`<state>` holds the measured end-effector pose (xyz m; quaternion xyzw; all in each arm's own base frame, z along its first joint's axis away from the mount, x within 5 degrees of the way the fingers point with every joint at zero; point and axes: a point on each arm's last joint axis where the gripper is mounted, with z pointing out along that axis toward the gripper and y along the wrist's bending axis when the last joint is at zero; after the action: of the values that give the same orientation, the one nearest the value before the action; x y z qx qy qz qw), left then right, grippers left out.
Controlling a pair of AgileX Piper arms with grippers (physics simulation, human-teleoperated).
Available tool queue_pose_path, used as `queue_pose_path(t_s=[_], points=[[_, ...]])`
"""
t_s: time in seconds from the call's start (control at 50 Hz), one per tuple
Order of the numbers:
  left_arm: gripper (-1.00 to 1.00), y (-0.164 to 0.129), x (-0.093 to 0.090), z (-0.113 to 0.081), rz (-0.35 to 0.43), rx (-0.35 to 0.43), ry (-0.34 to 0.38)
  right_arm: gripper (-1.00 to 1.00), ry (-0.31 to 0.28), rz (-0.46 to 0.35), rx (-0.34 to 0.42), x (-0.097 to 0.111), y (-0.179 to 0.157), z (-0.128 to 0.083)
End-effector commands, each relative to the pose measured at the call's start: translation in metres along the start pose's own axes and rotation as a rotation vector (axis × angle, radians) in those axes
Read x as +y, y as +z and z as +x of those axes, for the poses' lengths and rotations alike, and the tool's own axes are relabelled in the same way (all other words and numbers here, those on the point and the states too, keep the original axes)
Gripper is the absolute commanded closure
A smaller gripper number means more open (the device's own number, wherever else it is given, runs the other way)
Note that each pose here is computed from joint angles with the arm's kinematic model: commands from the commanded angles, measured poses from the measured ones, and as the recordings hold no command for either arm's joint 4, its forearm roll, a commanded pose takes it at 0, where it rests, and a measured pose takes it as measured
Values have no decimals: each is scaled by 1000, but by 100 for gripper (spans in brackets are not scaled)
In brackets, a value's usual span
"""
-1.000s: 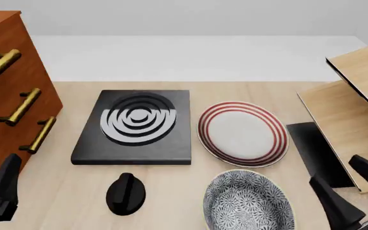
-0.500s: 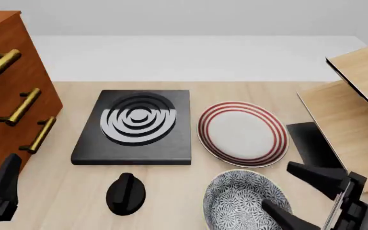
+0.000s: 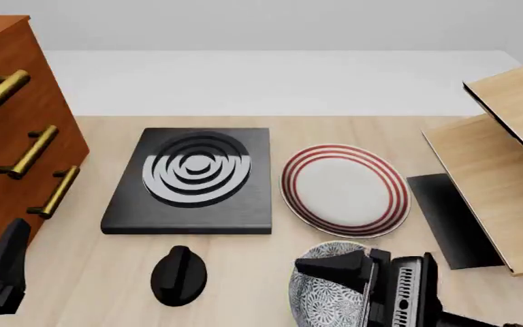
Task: Pick up the cream cheese and put it in the bowl.
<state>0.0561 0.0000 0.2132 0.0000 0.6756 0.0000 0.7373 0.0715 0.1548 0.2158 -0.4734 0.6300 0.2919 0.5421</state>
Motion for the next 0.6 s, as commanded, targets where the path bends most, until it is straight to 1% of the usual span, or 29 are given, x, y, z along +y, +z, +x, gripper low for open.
queue_pose_path(t_s=[0.02, 0.04, 0.16, 0.3, 0.46, 0.6], points=[[-100, 0, 0, 0, 0, 0, 0, -100, -29, -107, 21, 21, 30, 1], [-100, 0, 0, 0, 0, 0, 0, -100, -37, -125, 27, 26, 35, 1], [-100, 0, 0, 0, 0, 0, 0, -100, -51, -160, 37, 35, 49, 1], [-100, 0, 0, 0, 0, 0, 0, -100, -72, -210, 65, 51, 73, 4], [-100, 0, 0, 0, 0, 0, 0, -100, -72, -244, 93, 65, 94, 9], [-100, 0, 0, 0, 0, 0, 0, -100, -66, -252, 109, 70, 106, 12]])
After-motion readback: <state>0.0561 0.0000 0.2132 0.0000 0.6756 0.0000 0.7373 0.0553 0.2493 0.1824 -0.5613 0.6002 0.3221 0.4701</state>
